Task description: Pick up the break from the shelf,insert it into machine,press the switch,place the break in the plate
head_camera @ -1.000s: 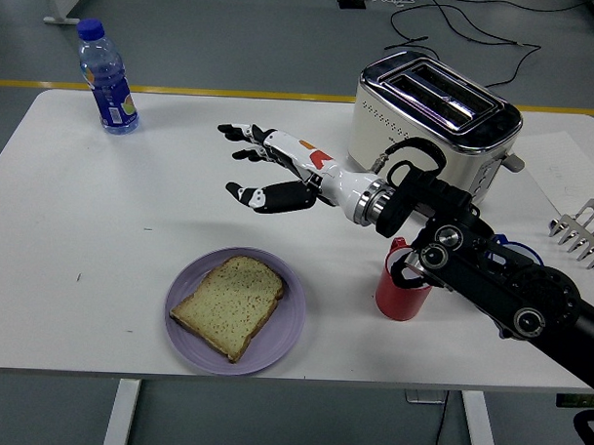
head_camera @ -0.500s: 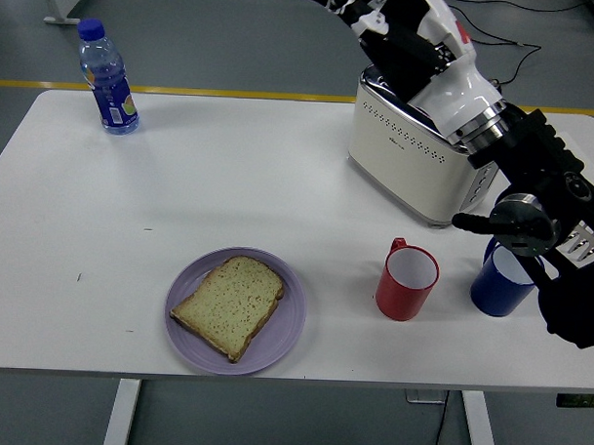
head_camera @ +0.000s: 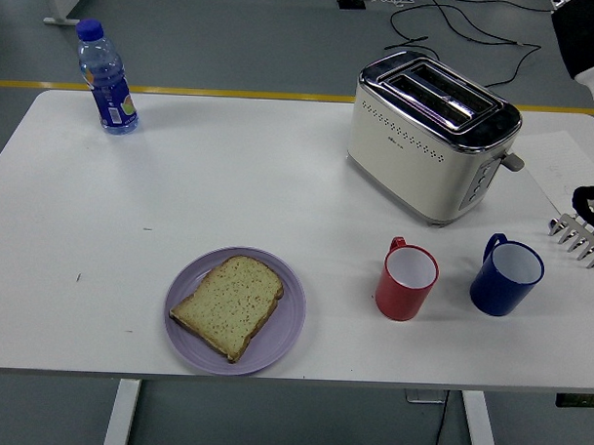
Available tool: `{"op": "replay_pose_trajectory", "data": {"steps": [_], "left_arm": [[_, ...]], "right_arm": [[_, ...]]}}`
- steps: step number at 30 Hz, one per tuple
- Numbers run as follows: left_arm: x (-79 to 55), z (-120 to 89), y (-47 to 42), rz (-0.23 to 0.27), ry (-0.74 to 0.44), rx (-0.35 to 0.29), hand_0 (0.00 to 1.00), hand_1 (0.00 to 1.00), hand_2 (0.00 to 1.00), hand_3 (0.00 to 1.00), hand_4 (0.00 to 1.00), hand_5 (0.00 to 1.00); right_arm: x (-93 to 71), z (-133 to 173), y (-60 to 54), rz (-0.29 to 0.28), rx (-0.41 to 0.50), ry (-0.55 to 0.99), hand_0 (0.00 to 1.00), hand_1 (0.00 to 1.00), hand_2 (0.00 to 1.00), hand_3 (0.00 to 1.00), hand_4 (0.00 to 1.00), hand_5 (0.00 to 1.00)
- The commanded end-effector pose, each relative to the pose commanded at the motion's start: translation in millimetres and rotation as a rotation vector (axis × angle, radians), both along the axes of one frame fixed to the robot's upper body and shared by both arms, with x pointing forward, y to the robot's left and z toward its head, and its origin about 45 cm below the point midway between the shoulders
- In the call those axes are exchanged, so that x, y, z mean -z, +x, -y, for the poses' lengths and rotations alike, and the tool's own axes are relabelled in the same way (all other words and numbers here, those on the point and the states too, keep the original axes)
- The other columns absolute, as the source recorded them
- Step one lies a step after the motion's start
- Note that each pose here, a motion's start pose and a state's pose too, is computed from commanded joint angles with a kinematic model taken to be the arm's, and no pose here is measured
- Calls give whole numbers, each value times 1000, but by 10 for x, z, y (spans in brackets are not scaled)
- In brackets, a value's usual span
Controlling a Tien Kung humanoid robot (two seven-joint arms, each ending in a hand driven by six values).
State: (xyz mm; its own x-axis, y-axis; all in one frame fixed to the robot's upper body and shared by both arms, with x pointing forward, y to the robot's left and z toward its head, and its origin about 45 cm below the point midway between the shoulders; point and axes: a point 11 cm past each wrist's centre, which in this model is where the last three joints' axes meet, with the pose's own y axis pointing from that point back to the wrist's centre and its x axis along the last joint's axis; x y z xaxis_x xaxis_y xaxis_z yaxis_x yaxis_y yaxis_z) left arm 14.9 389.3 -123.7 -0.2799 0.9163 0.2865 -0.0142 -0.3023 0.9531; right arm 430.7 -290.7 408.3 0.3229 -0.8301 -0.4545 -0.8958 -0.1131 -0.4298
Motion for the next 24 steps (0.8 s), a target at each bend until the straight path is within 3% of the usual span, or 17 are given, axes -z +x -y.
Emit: {"op": "replay_pose_trajectory", "data": {"steps": [6, 8, 13, 15, 19, 24], "left_arm": [[3, 17, 19, 4, -3, -2, 693, 664, 722, 732, 492, 998], [4, 20, 20, 4, -4, -2, 693, 664, 722, 732, 492, 998], [7, 30, 20, 4, -6, -2, 694, 664, 722, 731, 490, 998], [8, 33, 19, 4, -7, -1, 694, 664, 722, 731, 490, 998], [8, 36, 20, 4, -9, 0, 694, 664, 722, 731, 490, 998], [7, 33, 27, 5, -9, 3, 694, 664, 721, 731, 489, 998]], "right_arm": [[362, 664, 6, -144, 164, 85, 794, 727, 736, 667, 470, 195], [415, 736, -3, -164, 181, 96, 794, 727, 736, 667, 470, 195], [812, 1110, -109, -313, 258, 138, 762, 703, 720, 650, 447, 215], [925, 1199, -150, -348, 270, 139, 762, 703, 720, 650, 447, 215], [1117, 1357, -236, -387, 293, 146, 764, 707, 720, 652, 450, 219], [1219, 1468, -304, -374, 312, 179, 777, 722, 727, 660, 454, 219]]}}
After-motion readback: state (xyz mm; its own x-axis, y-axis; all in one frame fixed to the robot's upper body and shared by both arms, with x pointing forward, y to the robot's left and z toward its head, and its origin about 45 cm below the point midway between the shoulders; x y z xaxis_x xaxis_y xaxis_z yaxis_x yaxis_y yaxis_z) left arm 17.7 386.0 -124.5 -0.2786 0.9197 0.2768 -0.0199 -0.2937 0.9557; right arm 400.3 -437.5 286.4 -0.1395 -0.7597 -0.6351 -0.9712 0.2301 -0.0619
